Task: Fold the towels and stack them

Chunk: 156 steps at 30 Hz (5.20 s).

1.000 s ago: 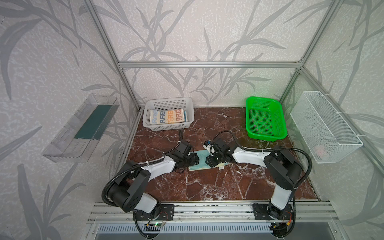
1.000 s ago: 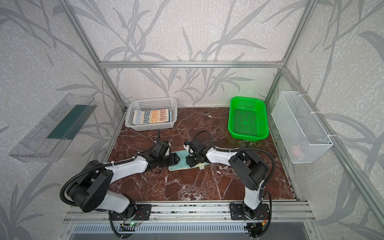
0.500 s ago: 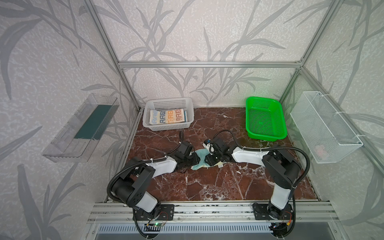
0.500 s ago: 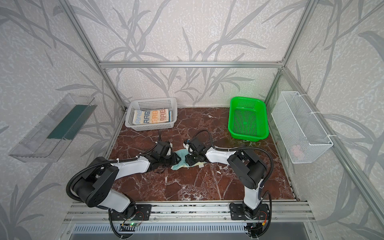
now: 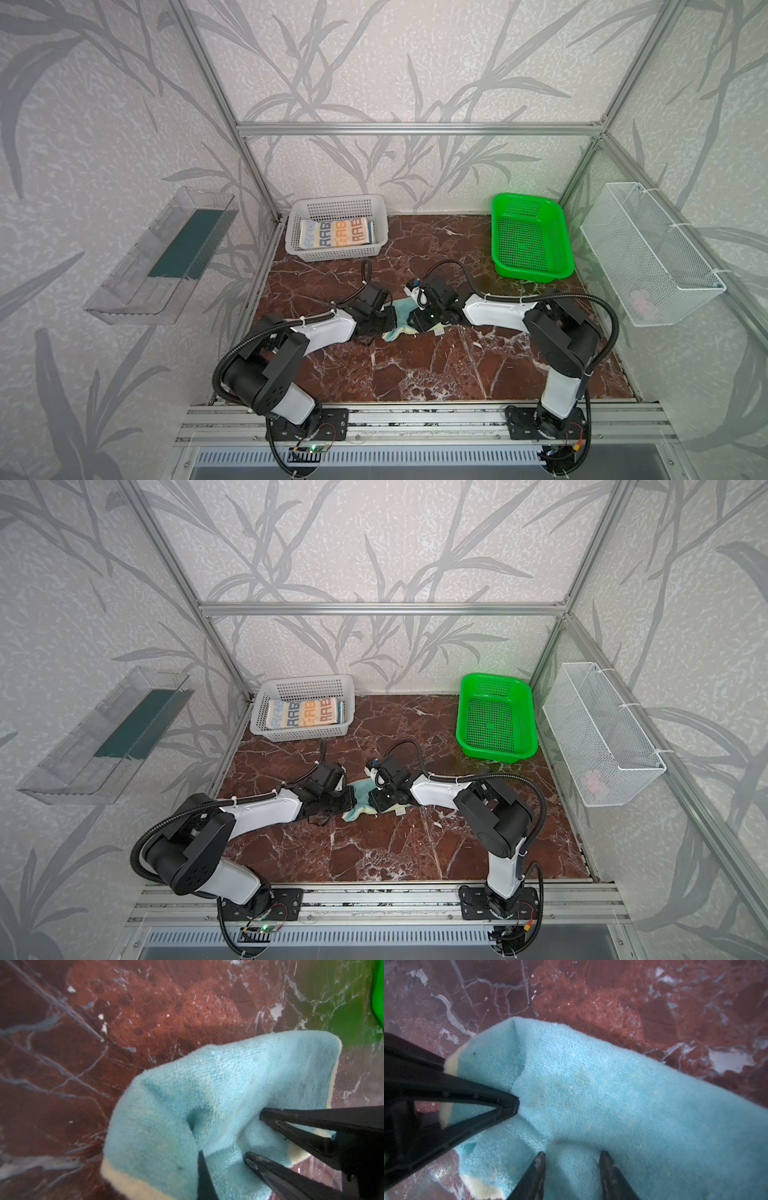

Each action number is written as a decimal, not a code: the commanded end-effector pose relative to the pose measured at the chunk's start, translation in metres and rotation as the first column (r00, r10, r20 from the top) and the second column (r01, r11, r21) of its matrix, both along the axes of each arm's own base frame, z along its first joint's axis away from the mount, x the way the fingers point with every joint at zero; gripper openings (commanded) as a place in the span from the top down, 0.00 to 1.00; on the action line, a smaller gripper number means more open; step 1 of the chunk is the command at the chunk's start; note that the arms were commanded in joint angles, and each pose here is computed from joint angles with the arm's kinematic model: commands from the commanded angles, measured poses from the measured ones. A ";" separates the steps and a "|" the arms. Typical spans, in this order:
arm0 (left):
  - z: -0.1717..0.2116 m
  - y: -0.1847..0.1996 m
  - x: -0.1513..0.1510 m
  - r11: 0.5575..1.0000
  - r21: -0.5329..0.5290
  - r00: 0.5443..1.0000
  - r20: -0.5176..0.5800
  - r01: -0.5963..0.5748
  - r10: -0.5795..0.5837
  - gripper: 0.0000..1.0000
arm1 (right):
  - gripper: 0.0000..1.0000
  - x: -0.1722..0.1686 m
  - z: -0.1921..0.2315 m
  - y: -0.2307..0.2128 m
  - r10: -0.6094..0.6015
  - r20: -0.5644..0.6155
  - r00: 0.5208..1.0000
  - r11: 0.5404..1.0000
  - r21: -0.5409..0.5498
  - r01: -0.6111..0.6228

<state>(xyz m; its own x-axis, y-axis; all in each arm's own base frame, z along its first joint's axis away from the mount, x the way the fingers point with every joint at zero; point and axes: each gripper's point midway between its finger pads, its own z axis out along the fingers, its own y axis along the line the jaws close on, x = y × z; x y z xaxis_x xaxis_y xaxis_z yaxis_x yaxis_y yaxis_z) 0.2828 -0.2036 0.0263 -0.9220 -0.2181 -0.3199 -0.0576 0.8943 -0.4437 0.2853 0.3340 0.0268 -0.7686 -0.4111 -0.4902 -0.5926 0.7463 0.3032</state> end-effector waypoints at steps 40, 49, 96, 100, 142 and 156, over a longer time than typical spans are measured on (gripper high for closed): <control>0.156 0.024 0.266 0.916 0.357 0.955 0.157 0.184 -0.253 1.00 | 0.46 0.006 0.057 -0.100 -0.121 0.368 0.922 0.992 0.079 0.099; 0.189 0.075 0.295 0.944 0.321 0.946 0.277 0.072 -0.167 1.00 | 0.47 0.002 0.049 -0.100 -0.141 0.332 0.933 0.988 0.102 0.113; 0.116 0.252 0.335 0.727 0.682 0.979 0.190 -0.081 -0.069 1.00 | 0.47 -0.023 0.036 -0.048 0.017 0.272 0.962 0.999 -0.044 -0.005; 0.122 0.255 0.333 0.724 0.684 0.977 0.201 -0.091 -0.067 1.00 | 0.47 -0.022 0.035 -0.044 0.032 0.271 0.962 0.998 -0.057 -0.017; 0.164 0.228 0.287 0.864 0.498 0.964 0.256 -0.070 -0.069 0.20 | 0.44 -0.009 0.055 -0.034 0.098 0.391 0.915 0.992 -0.108 -0.060; 0.174 0.223 0.176 0.888 0.350 0.872 0.479 -0.298 0.104 0.07 | 0.01 0.022 0.078 -0.147 -0.176 0.436 0.883 0.950 -0.160 0.268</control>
<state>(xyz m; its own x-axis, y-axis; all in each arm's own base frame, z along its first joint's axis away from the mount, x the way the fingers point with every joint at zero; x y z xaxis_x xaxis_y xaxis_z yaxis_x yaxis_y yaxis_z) 0.4618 0.0150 0.2008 -0.6782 -0.0822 -0.7303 -0.0821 0.9960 -0.0359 0.3054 0.2260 0.1077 -0.5371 -0.4258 -0.7281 -0.5337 0.8400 -0.0975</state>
